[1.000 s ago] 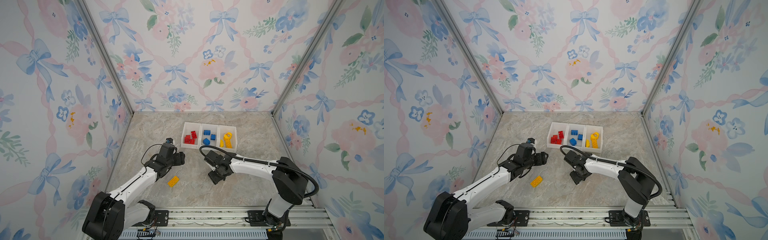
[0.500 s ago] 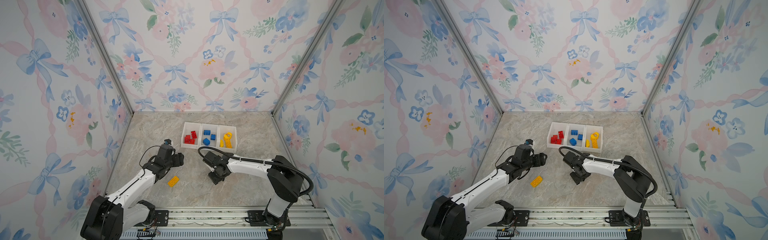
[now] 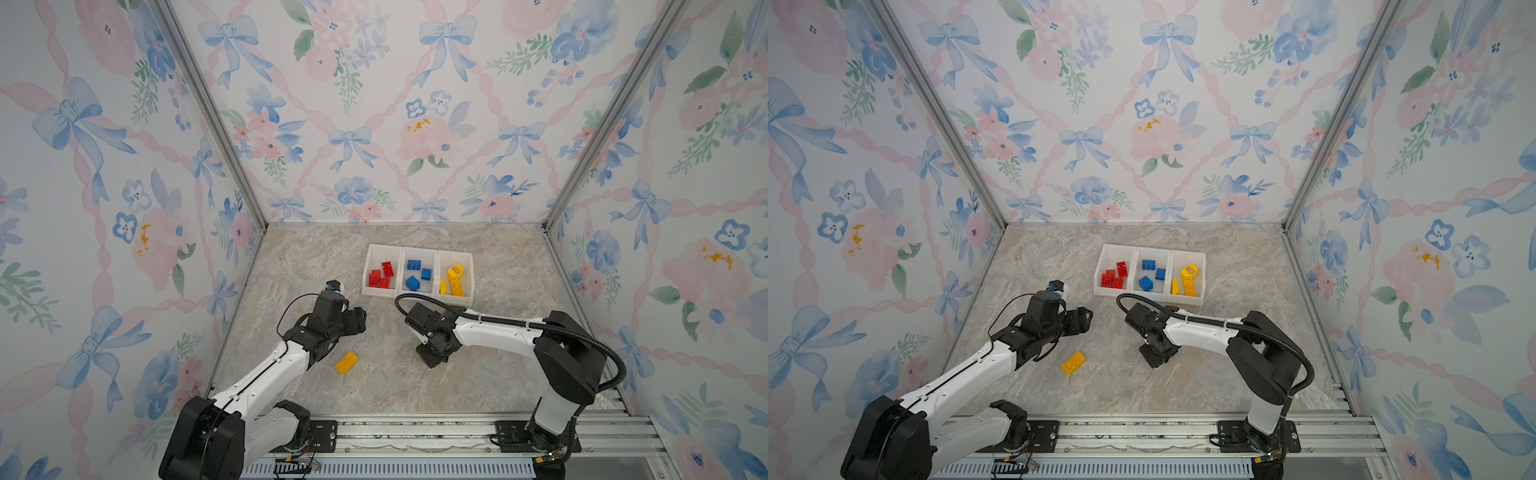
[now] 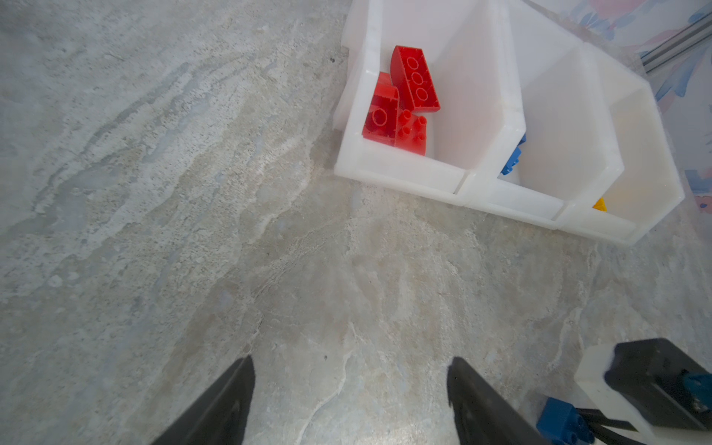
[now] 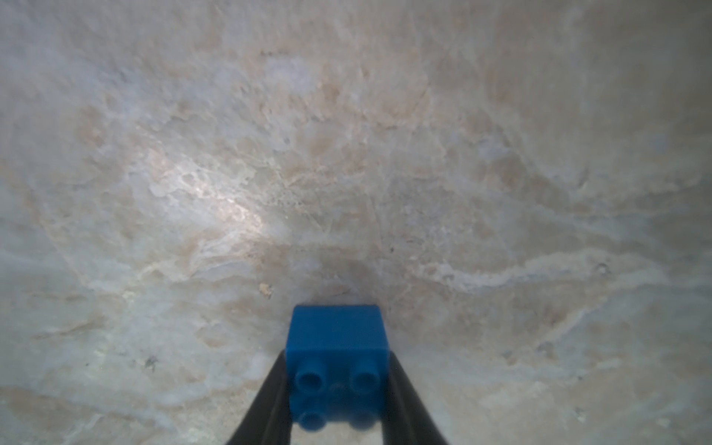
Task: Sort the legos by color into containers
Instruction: 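Carry the small blue brick over the blue compartment with the right gripper, then lower the small blue brick into the blue compartment and open the right gripper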
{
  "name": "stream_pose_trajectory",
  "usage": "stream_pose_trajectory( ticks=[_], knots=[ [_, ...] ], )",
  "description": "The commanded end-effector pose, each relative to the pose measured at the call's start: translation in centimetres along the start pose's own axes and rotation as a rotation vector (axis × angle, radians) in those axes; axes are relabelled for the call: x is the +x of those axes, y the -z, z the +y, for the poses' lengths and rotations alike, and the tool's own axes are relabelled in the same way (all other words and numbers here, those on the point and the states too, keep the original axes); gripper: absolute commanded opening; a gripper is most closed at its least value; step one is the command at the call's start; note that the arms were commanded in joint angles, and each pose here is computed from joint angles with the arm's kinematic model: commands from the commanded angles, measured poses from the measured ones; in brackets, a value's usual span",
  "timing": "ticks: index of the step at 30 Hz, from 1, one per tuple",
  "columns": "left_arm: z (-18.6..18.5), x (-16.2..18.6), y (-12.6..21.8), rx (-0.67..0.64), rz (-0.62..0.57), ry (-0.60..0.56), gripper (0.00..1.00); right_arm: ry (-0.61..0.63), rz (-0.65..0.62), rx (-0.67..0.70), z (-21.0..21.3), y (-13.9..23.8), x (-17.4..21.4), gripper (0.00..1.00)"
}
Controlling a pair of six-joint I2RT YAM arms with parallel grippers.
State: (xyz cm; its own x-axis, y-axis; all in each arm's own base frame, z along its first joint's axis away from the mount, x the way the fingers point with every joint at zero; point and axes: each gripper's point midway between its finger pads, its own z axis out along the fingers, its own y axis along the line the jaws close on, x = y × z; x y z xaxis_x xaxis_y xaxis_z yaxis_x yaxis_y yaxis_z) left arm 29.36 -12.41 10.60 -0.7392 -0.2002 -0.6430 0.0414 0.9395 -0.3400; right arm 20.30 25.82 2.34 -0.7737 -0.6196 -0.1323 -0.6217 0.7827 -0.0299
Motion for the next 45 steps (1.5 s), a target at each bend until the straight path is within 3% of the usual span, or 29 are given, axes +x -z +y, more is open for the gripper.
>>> stream_pose_trajectory(
  ticks=[1, 15, 28, 34, 45],
  knots=[
    [0.3, 0.1, 0.2, 0.004, -0.008, 0.018, 0.81, 0.009, -0.014, 0.008, 0.3, 0.7, -0.5, 0.29],
    [0.7, 0.8, 0.5, 0.004, -0.01, 0.041, 0.84, -0.089, -0.183, -0.015, -2.1, 5.8, -5.8, 0.28],
    [1.1, 1.1, 0.8, 0.0, -0.019, 0.064, 0.86, -0.23, -0.344, -0.03, -7.7, 9.8, -13.2, 0.27],
    [1.0, 1.0, 0.9, 0.001, -0.024, 0.077, 0.86, -0.27, -0.377, -0.011, -10.0, 9.7, -16.4, 0.27],
    [1.0, 0.6, 1.2, 0.001, -0.044, 0.102, 0.87, -0.322, -0.375, -0.002, -13.4, 6.3, -21.2, 0.26]
  ],
)
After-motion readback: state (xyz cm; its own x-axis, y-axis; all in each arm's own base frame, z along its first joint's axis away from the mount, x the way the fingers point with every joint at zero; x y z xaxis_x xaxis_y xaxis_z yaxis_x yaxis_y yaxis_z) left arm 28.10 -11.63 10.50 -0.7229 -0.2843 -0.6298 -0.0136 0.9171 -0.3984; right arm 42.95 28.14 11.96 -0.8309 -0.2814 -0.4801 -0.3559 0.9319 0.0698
